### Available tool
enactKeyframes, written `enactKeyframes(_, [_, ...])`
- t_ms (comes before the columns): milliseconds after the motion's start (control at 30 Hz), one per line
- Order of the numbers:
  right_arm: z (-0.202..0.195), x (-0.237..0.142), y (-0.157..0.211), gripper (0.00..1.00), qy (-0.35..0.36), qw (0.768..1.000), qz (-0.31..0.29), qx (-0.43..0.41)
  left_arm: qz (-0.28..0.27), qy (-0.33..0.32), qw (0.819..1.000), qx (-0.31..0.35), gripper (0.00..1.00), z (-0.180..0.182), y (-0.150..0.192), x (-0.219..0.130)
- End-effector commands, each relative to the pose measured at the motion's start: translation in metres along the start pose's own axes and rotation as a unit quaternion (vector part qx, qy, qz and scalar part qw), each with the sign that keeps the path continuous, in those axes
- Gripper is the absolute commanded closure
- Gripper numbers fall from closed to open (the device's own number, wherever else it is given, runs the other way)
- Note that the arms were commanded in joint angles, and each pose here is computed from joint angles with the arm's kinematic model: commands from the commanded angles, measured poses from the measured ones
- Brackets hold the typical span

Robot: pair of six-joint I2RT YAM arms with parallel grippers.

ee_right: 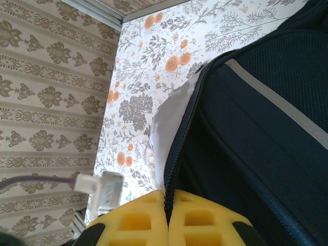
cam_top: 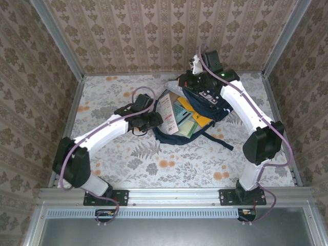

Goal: Pack the student bag

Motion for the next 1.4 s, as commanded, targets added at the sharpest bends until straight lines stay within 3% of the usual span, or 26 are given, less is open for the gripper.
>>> enactKeyframes(0, [0.033, -0.036, -0.003, 1.00, -0.064, 0.996, -0.045, -0.034, 0.011, -0.052, 0.998, 0.039, 0.43, 0.006, -0.007, 0.011])
enactKeyframes(100, [0.031, -0.036, 0.000, 1.00, -0.063, 0.997, -0.043, -0.033, 0.028, -0.090, 0.994, 0.061, 0.42, 0.013, -0.011, 0.025])
enactKeyframes(233, [0.027, -0.033, 0.003, 1.00, -0.059, 0.997, -0.037, -0.030, 0.033, -0.094, 0.993, 0.071, 0.44, 0.015, -0.019, 0.040])
enactKeyframes(267, [0.026, -0.032, 0.003, 1.00, -0.057, 0.997, -0.036, -0.030, 0.032, -0.091, 0.993, 0.075, 0.51, 0.014, -0.021, 0.041])
enactKeyframes(300, [0.025, -0.031, 0.003, 1.00, -0.057, 0.997, -0.036, -0.031, 0.030, -0.092, 0.992, 0.077, 0.64, 0.013, -0.023, 0.042])
enactKeyframes(367, [0.026, -0.029, 0.000, 1.00, -0.056, 0.997, -0.037, -0.034, 0.030, -0.094, 0.992, 0.077, 1.00, 0.013, -0.023, 0.042])
enactKeyframes(667, [0.044, -0.016, -0.038, 1.00, -0.035, 0.995, -0.060, -0.067, 0.010, -0.052, 0.997, 0.051, 1.00, -0.005, 0.020, 0.018])
enactKeyframes(900, [0.071, -0.001, -0.058, 1.00, -0.073, 0.993, -0.059, -0.072, 0.010, 0.002, 0.998, 0.055, 1.00, -0.047, 0.049, 0.014])
enactKeyframes(1133, [0.083, 0.007, -0.038, 1.00, -0.080, 0.993, -0.028, -0.085, 0.002, 0.108, 0.990, 0.086, 1.00, -0.101, 0.048, 0.023])
enactKeyframes(1233, [0.072, 0.002, -0.025, 1.00, -0.061, 0.995, -0.017, -0.083, 0.009, 0.176, 0.981, 0.083, 1.00, -0.127, 0.048, 0.037])
enactKeyframes(1367, [0.048, -0.006, -0.010, 0.98, -0.037, 0.996, -0.028, -0.075, 0.041, 0.212, 0.972, 0.096, 1.00, -0.164, 0.047, 0.058])
Point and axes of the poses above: each hand's point on the last joint's axis, 136 mm out from that joint toward the fingers, its own x axis out along the fingers, its own z axis along the line the jaws close on, y = z × x, the point moved 7 cm from there along -x, back along the fingers, and after that the axes turned 12 degrees about x, right-handed, at the moved point
